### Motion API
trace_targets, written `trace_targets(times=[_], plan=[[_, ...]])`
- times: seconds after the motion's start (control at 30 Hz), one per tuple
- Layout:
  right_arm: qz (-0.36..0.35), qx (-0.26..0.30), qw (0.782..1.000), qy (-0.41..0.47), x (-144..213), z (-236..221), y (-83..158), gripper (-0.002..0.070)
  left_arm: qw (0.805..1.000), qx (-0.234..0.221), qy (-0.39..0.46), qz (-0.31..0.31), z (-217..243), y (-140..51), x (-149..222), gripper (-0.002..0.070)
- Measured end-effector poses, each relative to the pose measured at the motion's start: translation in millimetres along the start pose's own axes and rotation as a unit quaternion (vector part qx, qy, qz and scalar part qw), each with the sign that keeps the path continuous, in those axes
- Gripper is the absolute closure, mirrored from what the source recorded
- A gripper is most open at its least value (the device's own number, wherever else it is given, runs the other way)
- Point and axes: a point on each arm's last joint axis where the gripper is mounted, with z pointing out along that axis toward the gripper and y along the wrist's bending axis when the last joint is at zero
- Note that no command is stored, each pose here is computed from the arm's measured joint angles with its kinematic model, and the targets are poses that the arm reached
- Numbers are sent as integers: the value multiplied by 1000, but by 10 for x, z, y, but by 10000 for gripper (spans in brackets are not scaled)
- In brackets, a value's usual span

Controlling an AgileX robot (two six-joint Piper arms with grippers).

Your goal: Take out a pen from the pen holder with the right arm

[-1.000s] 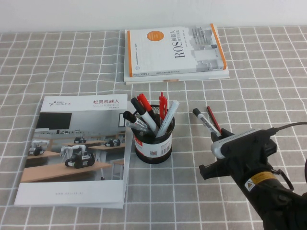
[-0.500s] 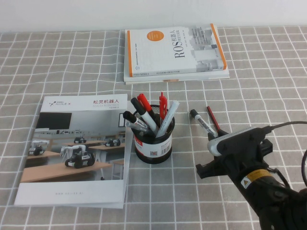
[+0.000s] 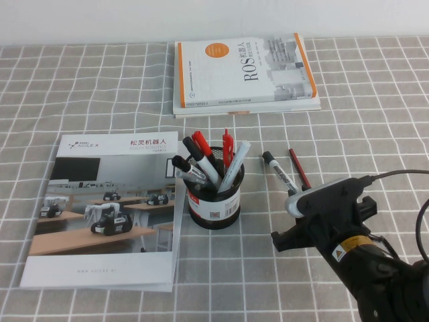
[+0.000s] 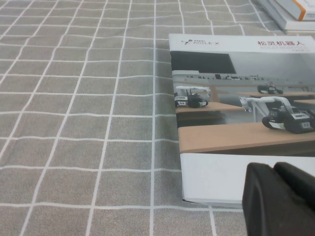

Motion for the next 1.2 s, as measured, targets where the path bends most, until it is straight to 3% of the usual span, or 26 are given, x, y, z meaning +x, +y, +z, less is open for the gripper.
trace_targets(times=[0.13,0.37,0.6,0.7,0.9,1.2], plan=[[0,0,1000,1,1,0,0,525,1000,0,0,0,0,0,0,678],[1,0,1000,3,5,0,1,352,1000,0,0,0,0,0,0,678],[11,-11,1000,4,-99,-61,23,332,1000,0,0,0,0,0,0,678],[11,-25,1000,-5,-291,-167,23,386,1000,0,0,0,0,0,0,678],[-8,-37,999,-3,-664,-476,-46,638,1000,0,0,0,0,0,0,678],[9,-101,995,-14,-1165,-1226,-192,687,1000,0,0,0,0,0,0,678]])
